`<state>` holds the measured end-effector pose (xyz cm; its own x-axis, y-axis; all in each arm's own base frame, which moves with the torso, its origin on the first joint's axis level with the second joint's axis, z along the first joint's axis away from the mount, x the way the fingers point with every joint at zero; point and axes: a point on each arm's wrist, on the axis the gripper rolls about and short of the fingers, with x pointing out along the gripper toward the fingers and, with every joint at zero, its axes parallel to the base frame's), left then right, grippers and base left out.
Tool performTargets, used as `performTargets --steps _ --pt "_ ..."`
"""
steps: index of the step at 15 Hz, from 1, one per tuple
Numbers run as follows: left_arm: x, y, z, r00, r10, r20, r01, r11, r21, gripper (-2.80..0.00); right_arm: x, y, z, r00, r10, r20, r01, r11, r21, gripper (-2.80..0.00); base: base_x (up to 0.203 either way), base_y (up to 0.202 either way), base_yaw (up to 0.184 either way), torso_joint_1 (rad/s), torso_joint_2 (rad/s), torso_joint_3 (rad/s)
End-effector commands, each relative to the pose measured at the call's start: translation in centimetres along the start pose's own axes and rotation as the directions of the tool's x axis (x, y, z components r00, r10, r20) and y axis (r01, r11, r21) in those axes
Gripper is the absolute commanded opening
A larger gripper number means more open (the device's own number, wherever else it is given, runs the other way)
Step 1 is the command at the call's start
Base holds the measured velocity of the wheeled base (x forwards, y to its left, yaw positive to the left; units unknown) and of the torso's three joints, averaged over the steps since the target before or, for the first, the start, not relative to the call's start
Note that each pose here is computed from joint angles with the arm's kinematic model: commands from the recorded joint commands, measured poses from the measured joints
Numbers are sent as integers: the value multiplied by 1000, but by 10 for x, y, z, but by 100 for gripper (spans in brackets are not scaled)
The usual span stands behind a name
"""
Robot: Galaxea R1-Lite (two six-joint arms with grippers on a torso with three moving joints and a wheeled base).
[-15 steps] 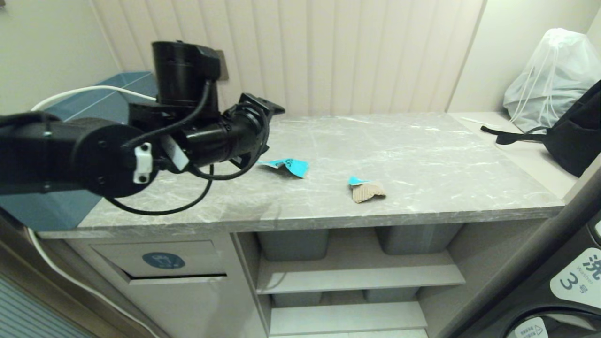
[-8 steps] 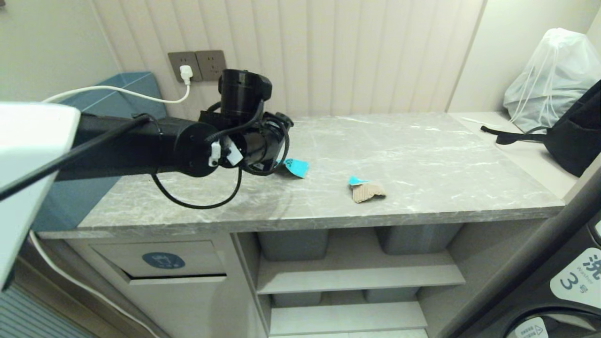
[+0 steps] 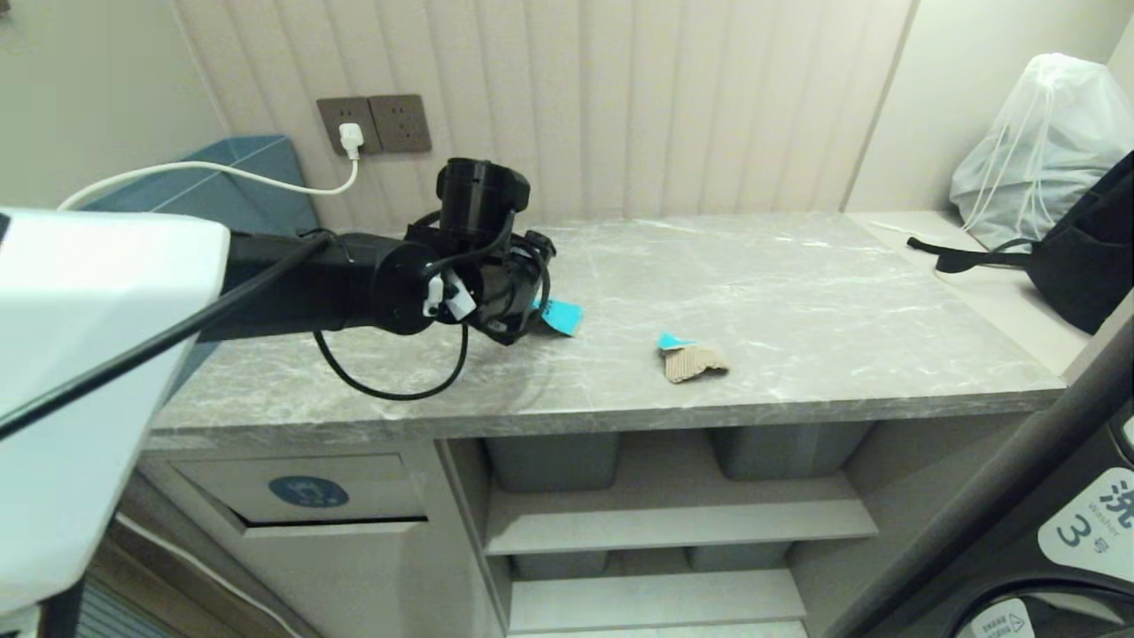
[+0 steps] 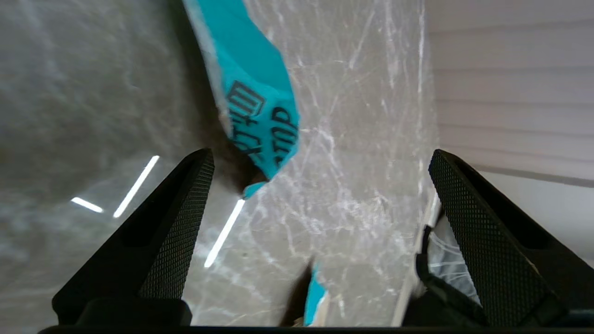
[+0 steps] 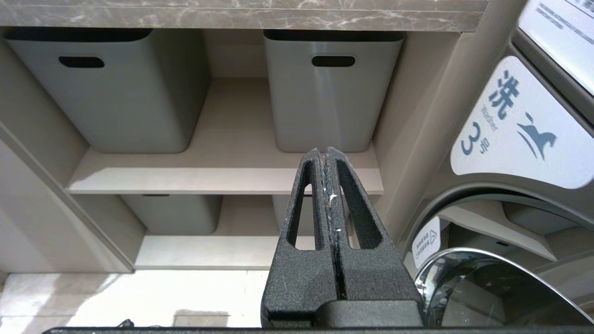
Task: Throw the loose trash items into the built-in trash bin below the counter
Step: Pick up the garbage
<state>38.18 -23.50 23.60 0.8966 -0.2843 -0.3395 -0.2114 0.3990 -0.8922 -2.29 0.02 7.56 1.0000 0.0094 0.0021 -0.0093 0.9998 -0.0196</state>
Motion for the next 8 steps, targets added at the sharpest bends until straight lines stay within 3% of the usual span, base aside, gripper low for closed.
performTargets --steps 1,8 --pt "10 2 0 1000 0 3 1 1000 -16 0 0 0 0 1000 1 1 -1 1000 1 -280 0 0 0 0 0 0" --pt "37 15 -9 1000 1 -12 -1 1000 -18 0 0 0 0 1000 1 1 -1 1000 0 -280 0 0 0 0 0 0"
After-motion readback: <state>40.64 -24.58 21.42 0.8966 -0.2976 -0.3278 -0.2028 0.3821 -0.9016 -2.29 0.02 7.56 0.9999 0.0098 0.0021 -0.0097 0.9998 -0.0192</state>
